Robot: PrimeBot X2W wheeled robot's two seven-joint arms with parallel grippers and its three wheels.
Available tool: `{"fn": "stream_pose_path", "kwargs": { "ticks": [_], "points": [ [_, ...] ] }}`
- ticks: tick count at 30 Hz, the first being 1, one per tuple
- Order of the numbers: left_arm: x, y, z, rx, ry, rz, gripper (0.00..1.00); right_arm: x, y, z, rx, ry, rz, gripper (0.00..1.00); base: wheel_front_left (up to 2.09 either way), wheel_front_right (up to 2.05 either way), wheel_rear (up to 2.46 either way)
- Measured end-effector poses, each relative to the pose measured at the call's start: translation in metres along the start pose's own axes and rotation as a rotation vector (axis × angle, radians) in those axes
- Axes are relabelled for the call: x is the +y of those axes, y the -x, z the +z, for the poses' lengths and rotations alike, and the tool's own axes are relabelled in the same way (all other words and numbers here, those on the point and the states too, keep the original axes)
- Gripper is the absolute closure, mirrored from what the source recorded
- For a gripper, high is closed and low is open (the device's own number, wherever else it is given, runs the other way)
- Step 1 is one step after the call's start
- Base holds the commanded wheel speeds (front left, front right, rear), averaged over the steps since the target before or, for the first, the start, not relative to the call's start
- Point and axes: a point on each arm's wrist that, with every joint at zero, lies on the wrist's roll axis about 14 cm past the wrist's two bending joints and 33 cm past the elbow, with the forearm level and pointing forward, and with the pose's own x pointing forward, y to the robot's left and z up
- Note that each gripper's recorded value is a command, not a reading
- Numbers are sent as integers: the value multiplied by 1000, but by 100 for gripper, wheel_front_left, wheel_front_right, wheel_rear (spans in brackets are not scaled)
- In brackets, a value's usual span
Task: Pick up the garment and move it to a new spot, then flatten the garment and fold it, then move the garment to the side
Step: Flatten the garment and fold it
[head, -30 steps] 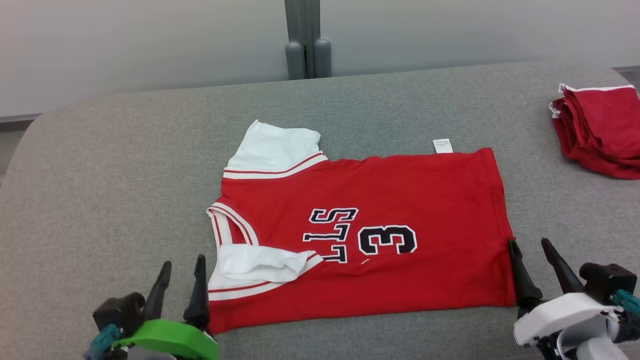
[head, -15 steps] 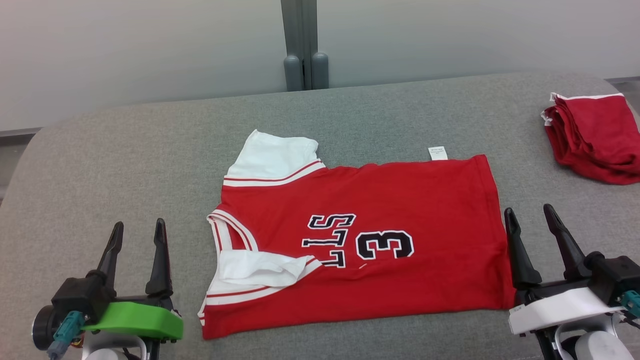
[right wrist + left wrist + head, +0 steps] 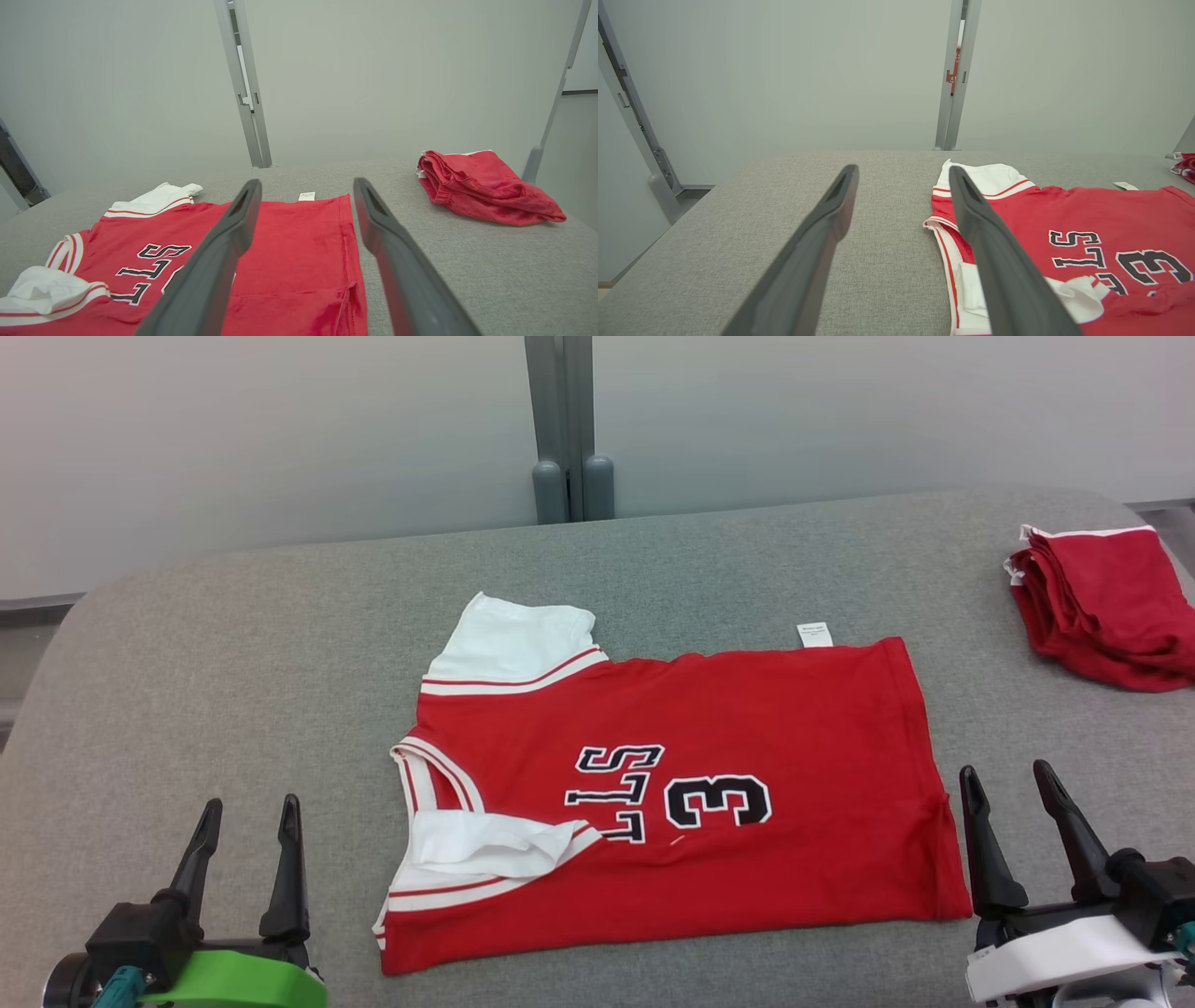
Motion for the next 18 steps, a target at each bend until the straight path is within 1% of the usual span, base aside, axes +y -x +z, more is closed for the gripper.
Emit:
{"fn": "stream_pose_path", "kwargs": {
  "ticks": [18],
  "points": [
    [5,6,-6,21,0,5,0,2,3,-15,63,-6,8,0,0,0,0]
  ]
}}
